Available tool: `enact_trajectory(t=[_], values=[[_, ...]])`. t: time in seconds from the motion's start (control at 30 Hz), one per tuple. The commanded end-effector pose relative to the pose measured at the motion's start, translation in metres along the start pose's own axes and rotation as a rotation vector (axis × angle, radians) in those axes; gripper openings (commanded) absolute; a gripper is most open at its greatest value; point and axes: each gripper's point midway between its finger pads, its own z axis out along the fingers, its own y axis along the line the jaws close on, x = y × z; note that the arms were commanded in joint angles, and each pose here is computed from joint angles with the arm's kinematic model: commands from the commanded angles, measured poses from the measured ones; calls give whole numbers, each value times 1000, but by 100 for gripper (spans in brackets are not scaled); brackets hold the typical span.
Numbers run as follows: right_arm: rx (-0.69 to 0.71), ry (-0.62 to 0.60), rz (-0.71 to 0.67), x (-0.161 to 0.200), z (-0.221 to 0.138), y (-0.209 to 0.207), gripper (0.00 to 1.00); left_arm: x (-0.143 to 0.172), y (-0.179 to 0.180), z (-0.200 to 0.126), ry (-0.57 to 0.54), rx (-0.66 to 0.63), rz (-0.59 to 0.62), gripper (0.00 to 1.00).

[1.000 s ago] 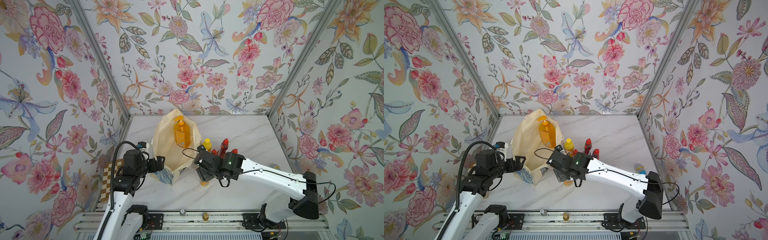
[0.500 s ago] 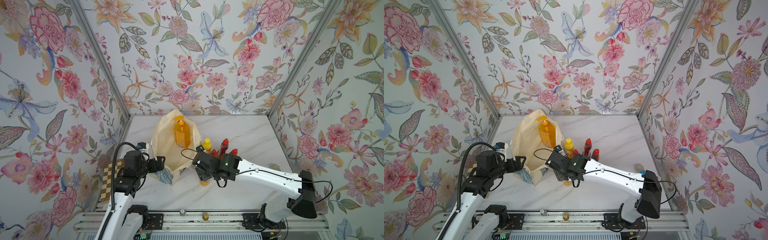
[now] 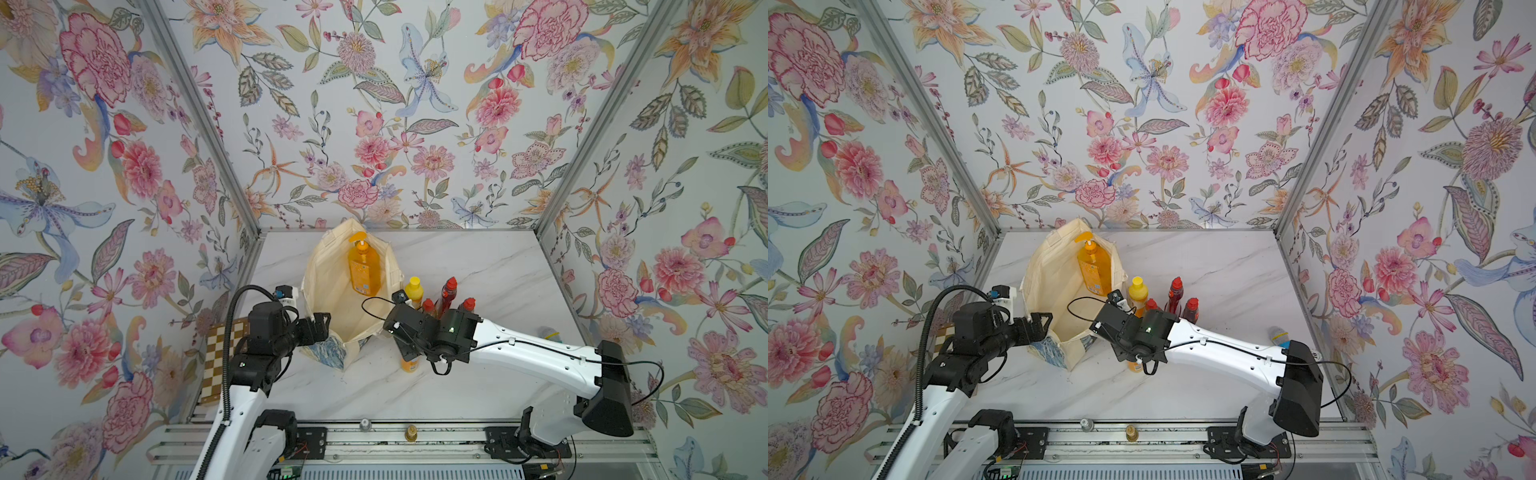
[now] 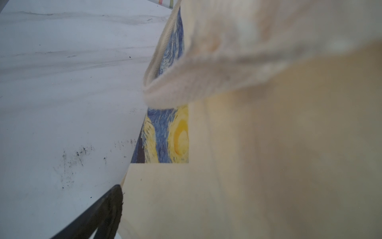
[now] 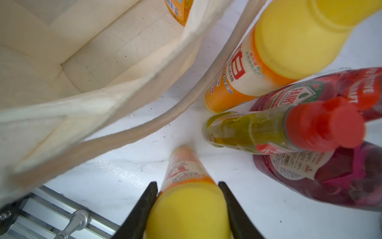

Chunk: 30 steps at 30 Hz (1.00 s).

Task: Pack dish soap into the shopping bag
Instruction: Pick up the bottle of dish soap at the center of the board.

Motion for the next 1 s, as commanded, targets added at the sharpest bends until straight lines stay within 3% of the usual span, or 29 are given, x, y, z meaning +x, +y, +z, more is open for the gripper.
enact_trajectory(t=[0.0, 0.1, 0.43, 0.7, 0.97], values=[[17, -36, -26, -2, -13, -7, 27, 24, 13, 8, 76, -48, -10, 99], [3, -72, -40, -9, -21, -5, 17, 23, 12, 8, 73, -44, -10, 99], [-134, -246, -80, -54, -86, 6, 5, 20, 10, 9, 62, -32, -5, 99], [-263, -404, -93, -102, -165, 2, 1, 17, 11, 8, 47, -40, -3, 99], [-301, -438, -133, -151, -201, -3, 0, 19, 10, 10, 42, -27, -9, 99]])
